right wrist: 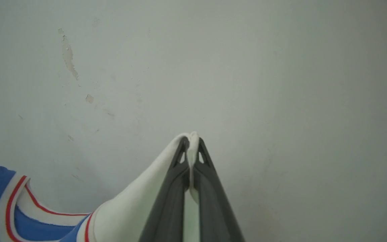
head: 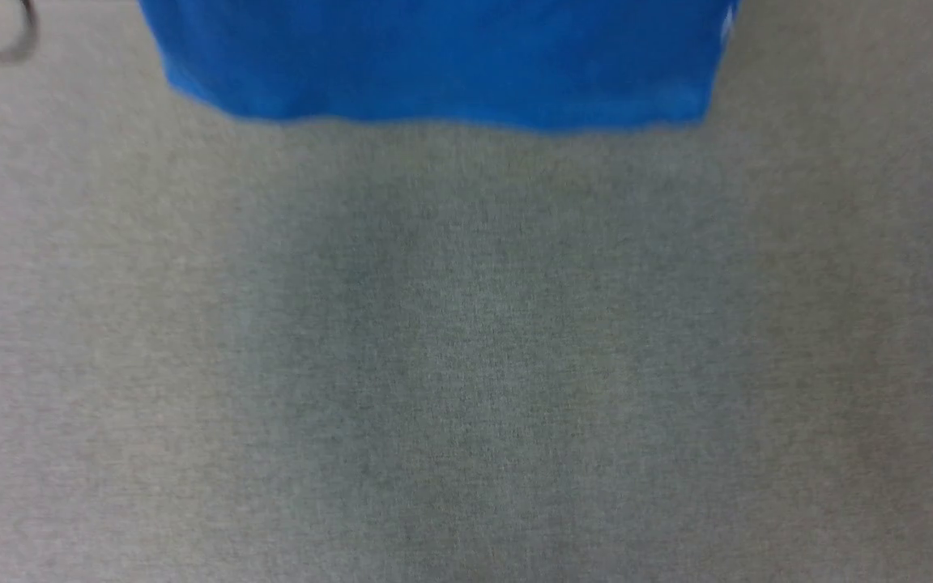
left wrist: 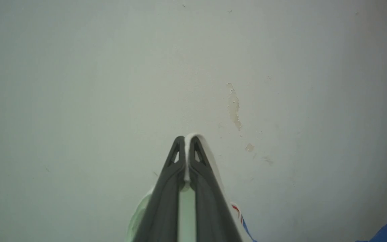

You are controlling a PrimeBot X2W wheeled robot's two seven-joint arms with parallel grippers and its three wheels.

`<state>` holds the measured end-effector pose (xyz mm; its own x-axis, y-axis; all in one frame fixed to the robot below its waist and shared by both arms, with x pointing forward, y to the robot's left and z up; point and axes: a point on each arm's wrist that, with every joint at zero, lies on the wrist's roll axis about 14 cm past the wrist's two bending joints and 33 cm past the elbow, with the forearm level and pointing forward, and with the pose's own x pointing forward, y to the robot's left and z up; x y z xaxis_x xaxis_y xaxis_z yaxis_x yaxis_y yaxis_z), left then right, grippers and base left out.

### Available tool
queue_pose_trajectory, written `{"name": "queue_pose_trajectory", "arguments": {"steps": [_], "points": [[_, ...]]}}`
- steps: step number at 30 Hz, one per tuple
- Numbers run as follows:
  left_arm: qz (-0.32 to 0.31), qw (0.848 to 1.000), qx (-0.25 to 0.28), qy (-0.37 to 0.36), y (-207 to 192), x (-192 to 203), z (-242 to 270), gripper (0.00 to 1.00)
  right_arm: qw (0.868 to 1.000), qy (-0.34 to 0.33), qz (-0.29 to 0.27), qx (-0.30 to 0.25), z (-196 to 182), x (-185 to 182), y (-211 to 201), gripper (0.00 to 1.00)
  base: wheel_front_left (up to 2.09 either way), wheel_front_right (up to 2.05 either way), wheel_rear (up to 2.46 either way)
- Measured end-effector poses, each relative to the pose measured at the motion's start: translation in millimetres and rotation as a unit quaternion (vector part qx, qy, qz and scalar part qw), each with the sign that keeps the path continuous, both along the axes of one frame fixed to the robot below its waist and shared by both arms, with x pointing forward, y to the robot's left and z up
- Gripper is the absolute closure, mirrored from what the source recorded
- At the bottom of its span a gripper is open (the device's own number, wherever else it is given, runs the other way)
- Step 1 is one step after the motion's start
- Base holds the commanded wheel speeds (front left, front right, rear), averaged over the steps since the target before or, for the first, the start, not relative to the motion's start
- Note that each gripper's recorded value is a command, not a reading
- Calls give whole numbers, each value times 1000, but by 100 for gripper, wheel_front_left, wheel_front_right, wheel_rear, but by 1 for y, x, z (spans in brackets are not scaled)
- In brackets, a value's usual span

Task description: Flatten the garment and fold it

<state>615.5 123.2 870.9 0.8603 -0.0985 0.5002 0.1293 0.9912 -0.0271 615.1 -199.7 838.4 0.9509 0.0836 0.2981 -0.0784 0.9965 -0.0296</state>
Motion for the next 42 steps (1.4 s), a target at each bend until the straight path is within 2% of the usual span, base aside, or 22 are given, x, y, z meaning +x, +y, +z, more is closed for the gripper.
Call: {"name": "queue_pose_trajectory", "arguments": {"steps": [5, 11, 16, 23, 27, 33, 38, 42], "points": [[0, 999, -24, -39, 3, 32, -15, 100, 1000, -19, -7, -10, -18, 37, 0, 100, 0, 0, 0], [-2, 997, -35, -67, 13, 62, -41, 100, 999, -11, -26, -35, -50, 70, -14, 100, 0, 0, 0], [-15, 998, -34, -45, 15, 88, -88, 100, 998, 9, -35, -58, -88, 93, -23, 100, 0, 0, 0], [-34, 999, -22, 17, 19, 107, -170, 100, 996, 47, 14, -81, -151, 114, 5, 100, 0, 0, 0], [-62, 997, -3, 39, 15, 95, -191, 100, 992, 63, 61, -93, -171, 103, 26, 100, 0, 0, 0], [-111, 989, 43, 91, -1, 53, -227, 100, 984, 105, 123, -75, -202, 59, 35, 100, 0, 0, 0], [-125, 983, 29, 130, -2, 3, -250, 100, 977, 141, 150, -49, -227, 10, 30, 100, 0, 0, 0], [-126, 979, 16, 161, 1, -40, -269, 100, 973, 173, 150, -20, -248, -30, 19, 100, 0, 0, 0]]}}
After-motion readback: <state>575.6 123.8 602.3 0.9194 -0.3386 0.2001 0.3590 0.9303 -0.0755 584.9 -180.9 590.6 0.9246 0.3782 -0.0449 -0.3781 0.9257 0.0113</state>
